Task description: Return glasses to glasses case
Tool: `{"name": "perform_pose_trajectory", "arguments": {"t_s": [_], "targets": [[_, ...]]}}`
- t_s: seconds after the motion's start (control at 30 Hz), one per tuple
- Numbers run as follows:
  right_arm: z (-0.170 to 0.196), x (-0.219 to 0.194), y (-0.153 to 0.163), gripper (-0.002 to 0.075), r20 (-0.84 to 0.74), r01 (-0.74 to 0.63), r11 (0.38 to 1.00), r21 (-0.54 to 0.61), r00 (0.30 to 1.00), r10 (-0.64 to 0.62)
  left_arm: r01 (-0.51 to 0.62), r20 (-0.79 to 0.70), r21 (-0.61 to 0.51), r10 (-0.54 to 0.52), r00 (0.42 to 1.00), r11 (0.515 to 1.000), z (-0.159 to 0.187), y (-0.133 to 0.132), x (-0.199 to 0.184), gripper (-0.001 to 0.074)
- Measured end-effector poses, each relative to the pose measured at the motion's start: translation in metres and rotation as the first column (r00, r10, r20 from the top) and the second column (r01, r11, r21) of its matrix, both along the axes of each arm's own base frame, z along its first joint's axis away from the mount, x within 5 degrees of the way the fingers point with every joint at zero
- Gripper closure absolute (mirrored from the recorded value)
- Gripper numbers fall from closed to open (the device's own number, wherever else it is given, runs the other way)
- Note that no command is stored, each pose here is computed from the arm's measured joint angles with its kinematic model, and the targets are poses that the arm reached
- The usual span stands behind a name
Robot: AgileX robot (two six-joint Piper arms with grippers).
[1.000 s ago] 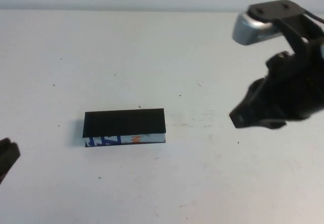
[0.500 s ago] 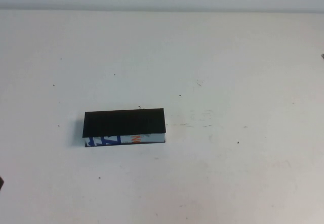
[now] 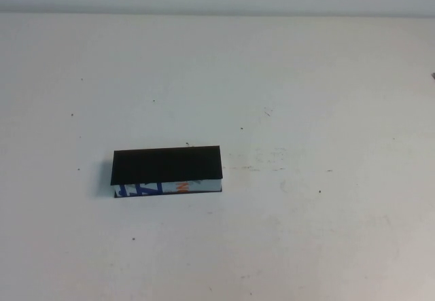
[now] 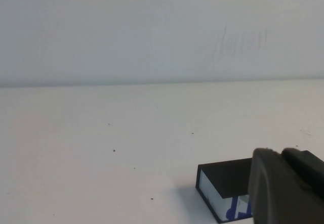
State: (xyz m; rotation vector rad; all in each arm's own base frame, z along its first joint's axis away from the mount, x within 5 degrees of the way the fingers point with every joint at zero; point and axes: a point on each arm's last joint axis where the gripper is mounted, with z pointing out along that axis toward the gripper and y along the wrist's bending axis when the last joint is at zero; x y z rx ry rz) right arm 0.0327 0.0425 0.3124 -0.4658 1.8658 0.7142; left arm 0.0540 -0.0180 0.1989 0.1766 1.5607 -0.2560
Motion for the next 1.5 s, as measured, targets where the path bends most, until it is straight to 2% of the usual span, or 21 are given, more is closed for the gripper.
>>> {"name": "perform_pose_trajectory", "arguments": {"t_s": [0.2, 0.37, 0.7, 0.8, 0.9, 1.07, 1.2, 1.33, 1.5], "targets": [[-0.011, 0.008, 0.002, 0.0738, 0.027, 0.036, 0.998, 0.048, 0.999, -0.037, 0.006, -0.005, 0.001, -0.006, 1.000, 1.000, -0.001, -0.001, 0.000, 0.0735], [-0.017, 0.008, 0.002, 0.0738, 0.004, 0.029, 0.999, 0.016, 1.000, -0.030, 0.006, -0.005, 0.001, -0.006, 1.000, 1.000, -0.001, -0.001, 0.000, 0.0735], [-0.016, 0.015, -0.003, 0.0738, 0.122, 0.088, 0.994, -0.060, 0.989, -0.080, 0.007, -0.006, 0.001, -0.007, 1.000, 1.000, -0.001, -0.001, 0.000, 0.0735], [-0.024, 0.024, -0.008, 0.0738, 0.227, 0.194, 0.977, -0.088, 0.959, -0.170, 0.007, -0.006, -0.001, -0.007, 1.000, 1.000, -0.001, -0.001, 0.000, 0.0735], [-0.036, 0.033, -0.016, 0.0738, 0.309, 0.349, 0.936, -0.034, 0.895, -0.322, 0.008, -0.007, 0.000, -0.008, 1.000, 1.000, -0.001, -0.001, 0.000, 0.0735], [-0.069, 0.036, -0.033, 0.0738, 0.310, 0.555, 0.828, 0.085, 0.775, -0.551, 0.008, -0.008, -0.005, -0.009, 1.000, 1.000, -0.001, -0.001, 0.000, 0.0735], [-0.094, 0.029, -0.038, 0.0738, 0.313, 0.609, 0.784, 0.121, 0.726, -0.612, 0.012, -0.011, -0.006, -0.012, 1.000, 1.000, -0.001, -0.001, 0.000, 0.0735], [-0.112, 0.024, -0.038, 0.0738, 0.298, 0.615, 0.781, 0.112, 0.728, -0.617, 0.029, -0.026, -0.002, -0.029, 0.999, 1.000, -0.002, -0.003, -0.001, 0.0735], [-0.129, 0.023, -0.035, 0.0738, 0.171, 0.594, 0.804, -0.003, 0.793, -0.585, 0.057, -0.065, 0.041, -0.054, 0.996, 0.998, -0.007, -0.005, -0.002, 0.0735]]}}
